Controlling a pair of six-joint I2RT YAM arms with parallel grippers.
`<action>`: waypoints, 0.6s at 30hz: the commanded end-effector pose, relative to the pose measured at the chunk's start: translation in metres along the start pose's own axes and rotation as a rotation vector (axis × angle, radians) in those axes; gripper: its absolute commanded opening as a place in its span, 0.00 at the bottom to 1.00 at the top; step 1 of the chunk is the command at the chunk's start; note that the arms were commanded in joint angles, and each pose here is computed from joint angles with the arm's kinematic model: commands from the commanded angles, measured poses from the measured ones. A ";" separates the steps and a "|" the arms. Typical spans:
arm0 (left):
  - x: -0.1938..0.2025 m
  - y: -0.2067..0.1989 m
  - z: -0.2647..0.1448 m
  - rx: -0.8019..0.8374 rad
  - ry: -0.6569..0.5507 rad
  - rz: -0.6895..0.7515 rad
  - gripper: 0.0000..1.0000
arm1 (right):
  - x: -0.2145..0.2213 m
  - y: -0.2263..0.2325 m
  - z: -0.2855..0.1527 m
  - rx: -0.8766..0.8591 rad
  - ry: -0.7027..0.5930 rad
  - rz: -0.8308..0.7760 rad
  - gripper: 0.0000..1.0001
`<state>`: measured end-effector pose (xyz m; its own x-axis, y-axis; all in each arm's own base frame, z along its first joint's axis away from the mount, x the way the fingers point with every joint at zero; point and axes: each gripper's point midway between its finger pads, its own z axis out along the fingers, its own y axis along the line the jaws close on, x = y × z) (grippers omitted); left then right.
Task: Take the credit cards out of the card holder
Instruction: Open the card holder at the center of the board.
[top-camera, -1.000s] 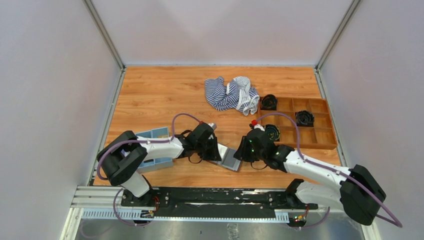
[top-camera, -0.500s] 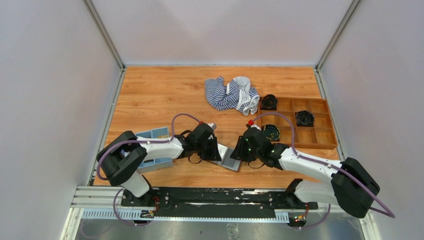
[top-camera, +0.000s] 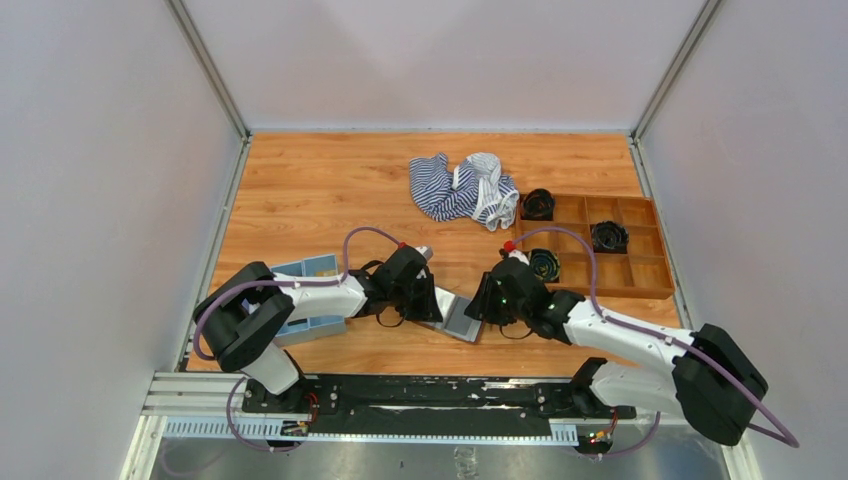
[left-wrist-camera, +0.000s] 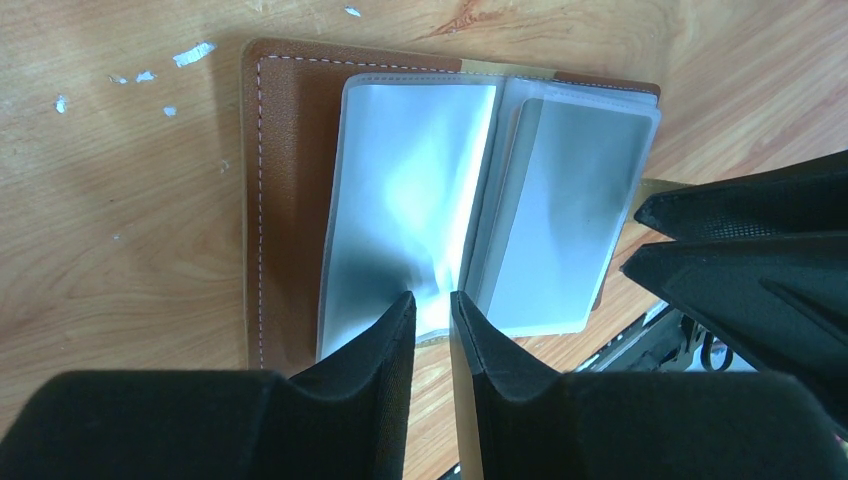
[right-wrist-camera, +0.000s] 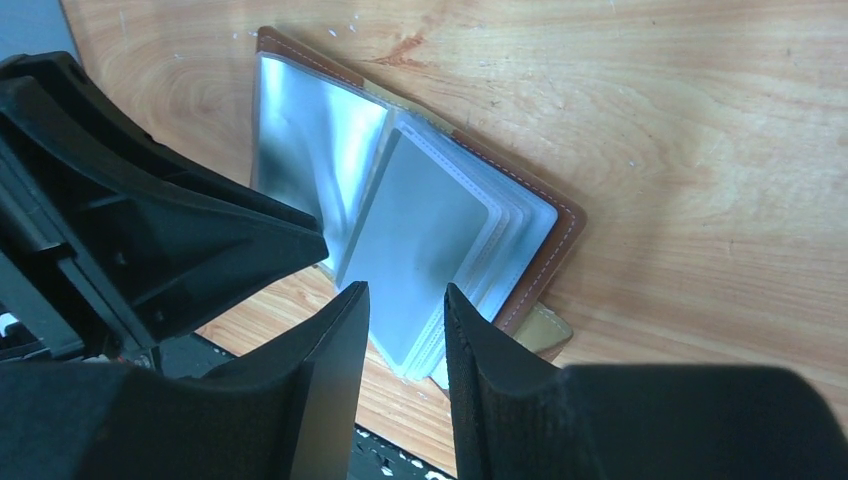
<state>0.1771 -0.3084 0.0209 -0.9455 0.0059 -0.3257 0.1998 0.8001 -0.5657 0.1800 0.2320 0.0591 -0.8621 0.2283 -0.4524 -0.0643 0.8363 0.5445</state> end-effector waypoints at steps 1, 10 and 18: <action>0.023 0.029 0.001 -0.091 0.071 -0.018 0.25 | 0.002 -0.014 0.004 0.055 0.006 0.010 0.38; 0.024 0.029 0.000 -0.093 0.071 -0.018 0.25 | 0.007 -0.007 0.007 0.021 0.032 0.011 0.38; 0.024 0.028 0.000 -0.086 0.070 -0.017 0.25 | 0.004 0.002 0.007 -0.018 0.023 0.014 0.38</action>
<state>0.1771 -0.3084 0.0209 -0.9455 0.0060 -0.3254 0.1997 0.8002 -0.5655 0.1789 0.2360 0.0524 -0.8745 0.2154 -0.4345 -0.0648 0.8360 0.5448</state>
